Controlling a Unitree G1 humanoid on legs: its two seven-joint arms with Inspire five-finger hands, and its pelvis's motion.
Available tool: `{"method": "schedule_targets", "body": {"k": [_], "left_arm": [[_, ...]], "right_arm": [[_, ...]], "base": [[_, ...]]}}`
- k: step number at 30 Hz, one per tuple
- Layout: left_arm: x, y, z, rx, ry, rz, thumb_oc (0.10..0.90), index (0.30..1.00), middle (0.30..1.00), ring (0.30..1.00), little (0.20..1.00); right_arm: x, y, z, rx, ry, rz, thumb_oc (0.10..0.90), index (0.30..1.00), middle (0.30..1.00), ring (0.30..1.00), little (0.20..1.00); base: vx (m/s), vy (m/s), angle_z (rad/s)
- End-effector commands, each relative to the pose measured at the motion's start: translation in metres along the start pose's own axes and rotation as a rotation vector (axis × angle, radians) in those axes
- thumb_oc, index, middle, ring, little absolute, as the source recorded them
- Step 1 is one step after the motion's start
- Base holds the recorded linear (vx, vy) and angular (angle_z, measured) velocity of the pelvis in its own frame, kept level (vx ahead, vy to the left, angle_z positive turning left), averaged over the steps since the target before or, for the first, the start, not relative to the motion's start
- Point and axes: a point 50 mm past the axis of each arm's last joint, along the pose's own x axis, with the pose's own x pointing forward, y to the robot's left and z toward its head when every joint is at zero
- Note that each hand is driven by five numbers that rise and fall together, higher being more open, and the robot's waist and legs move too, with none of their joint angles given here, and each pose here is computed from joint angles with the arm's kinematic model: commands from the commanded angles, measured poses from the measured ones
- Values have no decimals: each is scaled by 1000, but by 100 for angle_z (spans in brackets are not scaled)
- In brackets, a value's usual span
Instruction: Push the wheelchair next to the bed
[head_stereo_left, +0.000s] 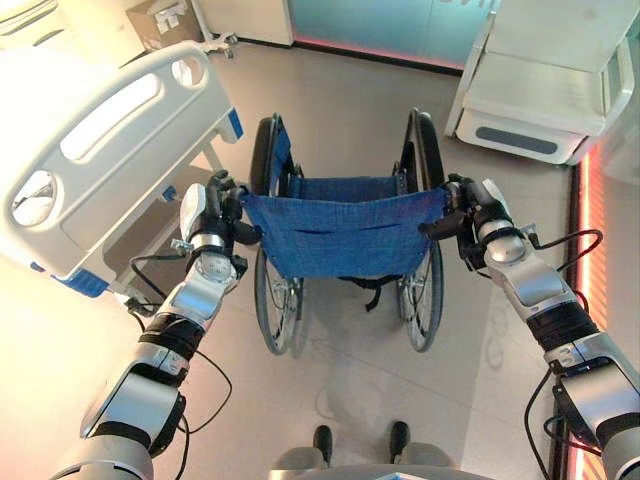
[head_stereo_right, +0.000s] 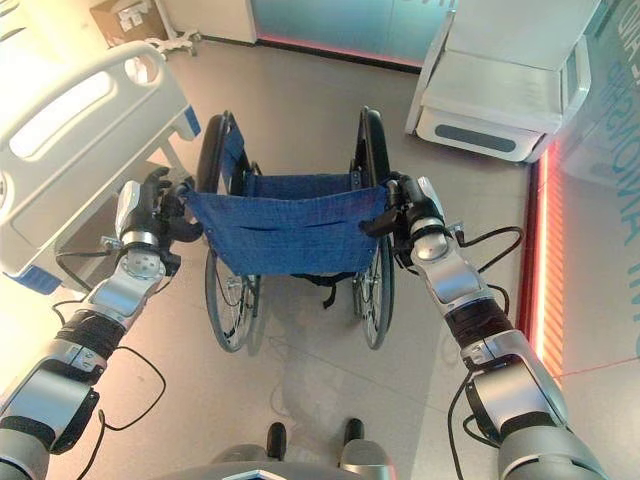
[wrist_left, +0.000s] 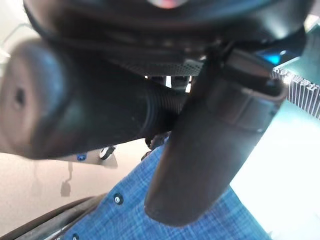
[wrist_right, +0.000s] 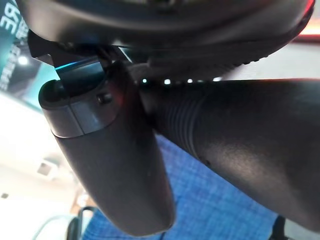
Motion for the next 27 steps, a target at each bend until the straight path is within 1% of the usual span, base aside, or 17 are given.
{"method": "schedule_targets", "body": {"k": [1, 9, 13, 16, 18, 20, 23, 27], "left_arm": [[13, 58, -25, 166, 101, 318, 800, 900, 900, 900, 900], [2, 41, -45, 193, 213, 212, 800, 900, 900, 900, 900], [0, 40, -53, 205, 262, 172, 800, 900, 900, 900, 900], [-1, 43, -59, 265, 313, 142, 800, 900, 900, 900, 900], [-1, 49, -63, 322, 337, 145, 800, 900, 900, 900, 900], [3, 63, -62, 419, 347, 179, 800, 900, 900, 900, 900], [6, 68, -59, 459, 356, 176, 800, 900, 900, 900, 900], [6, 71, -62, 525, 416, 77, 800, 900, 900, 900, 900]], "right_arm": [[-1, -38, 26, -128, -104, -159, 800, 900, 900, 900, 900], [-7, -38, 22, -181, -90, -183, 800, 900, 900, 900, 900], [-10, -40, 18, -212, -59, -168, 800, 900, 900, 900, 900], [-11, -42, 14, -252, -26, -152, 800, 900, 900, 900, 900], [-11, -43, 13, -270, -11, -144, 800, 900, 900, 900, 900], [-11, -46, 13, -314, 2, -135, 800, 900, 900, 900, 900], [-10, -47, 15, -338, 4, -135, 800, 900, 900, 900, 900], [-12, -50, 20, -388, -9, -147, 800, 900, 900, 900, 900]], "base": [[-30, -30, 1], [-22, -17, 1], [-24, 3, 0], [0, 0, 0], [0, 0, 0], [0, 0, 0], [0, 0, 0], [0, 0, 0]]}}
